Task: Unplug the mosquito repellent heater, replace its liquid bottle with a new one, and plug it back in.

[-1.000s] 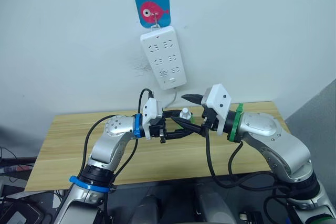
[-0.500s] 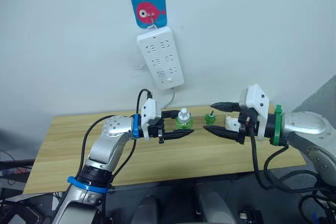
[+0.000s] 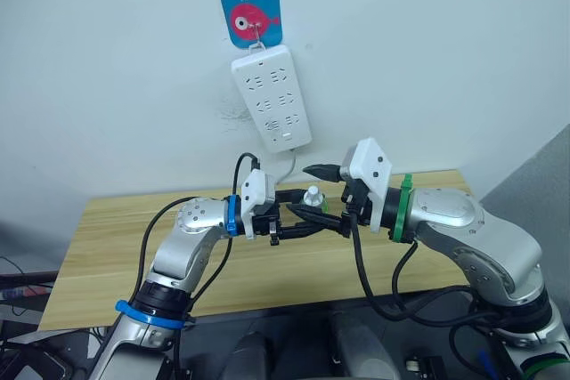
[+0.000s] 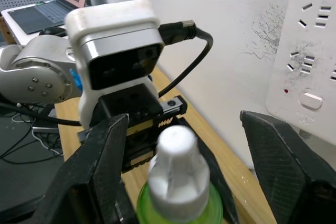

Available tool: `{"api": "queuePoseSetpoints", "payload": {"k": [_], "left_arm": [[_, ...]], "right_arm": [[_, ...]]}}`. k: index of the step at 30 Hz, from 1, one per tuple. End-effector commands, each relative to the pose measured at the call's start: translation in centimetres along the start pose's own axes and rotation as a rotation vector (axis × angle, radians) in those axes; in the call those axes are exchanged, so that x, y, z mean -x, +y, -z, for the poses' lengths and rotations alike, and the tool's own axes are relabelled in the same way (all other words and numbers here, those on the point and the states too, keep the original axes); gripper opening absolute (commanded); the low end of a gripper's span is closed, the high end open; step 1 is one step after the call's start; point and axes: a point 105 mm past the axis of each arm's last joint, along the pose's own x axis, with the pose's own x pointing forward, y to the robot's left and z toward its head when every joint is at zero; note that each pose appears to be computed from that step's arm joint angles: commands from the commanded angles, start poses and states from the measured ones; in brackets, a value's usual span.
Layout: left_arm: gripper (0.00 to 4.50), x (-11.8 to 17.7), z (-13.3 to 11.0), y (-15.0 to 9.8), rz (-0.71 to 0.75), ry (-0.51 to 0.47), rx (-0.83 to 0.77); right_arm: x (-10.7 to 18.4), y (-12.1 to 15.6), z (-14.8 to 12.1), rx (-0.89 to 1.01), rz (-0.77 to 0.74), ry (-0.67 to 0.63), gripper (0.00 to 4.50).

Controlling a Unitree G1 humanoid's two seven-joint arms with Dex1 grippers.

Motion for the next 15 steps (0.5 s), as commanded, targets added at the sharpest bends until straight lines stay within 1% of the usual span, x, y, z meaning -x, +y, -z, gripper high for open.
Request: {"api": "queuePoseSetpoints", "payload": {"k": [1,4,10,13,15], "left_arm": [[2.30,0.0,-0.9,-0.3,0.013,-0.016,-0.044],[2.30,0.1,-0.8,-0.3,0.007,-0.014,-0.041],[2.30,0.1,-0.8,-0.4,0.004,-0.011,-0.037],[2.30,0.2,-0.7,-0.3,0.002,-0.008,-0.037],[2.30,0.2,-0.7,-0.3,0.003,-0.007,-0.037]], "right_arm": [[1.4,-1.1,-0.4,0.032,0.037,0.000,3.53],[3.3,-2.0,0.3,0.018,0.057,0.046,3.53],[6.7,-1.7,1.2,-0.005,0.009,0.145,3.53],[7.5,-1.3,0.8,0.000,-0.032,0.156,3.53],[7.3,-0.9,-0.1,-0.003,-0.068,0.120,3.53]]}}
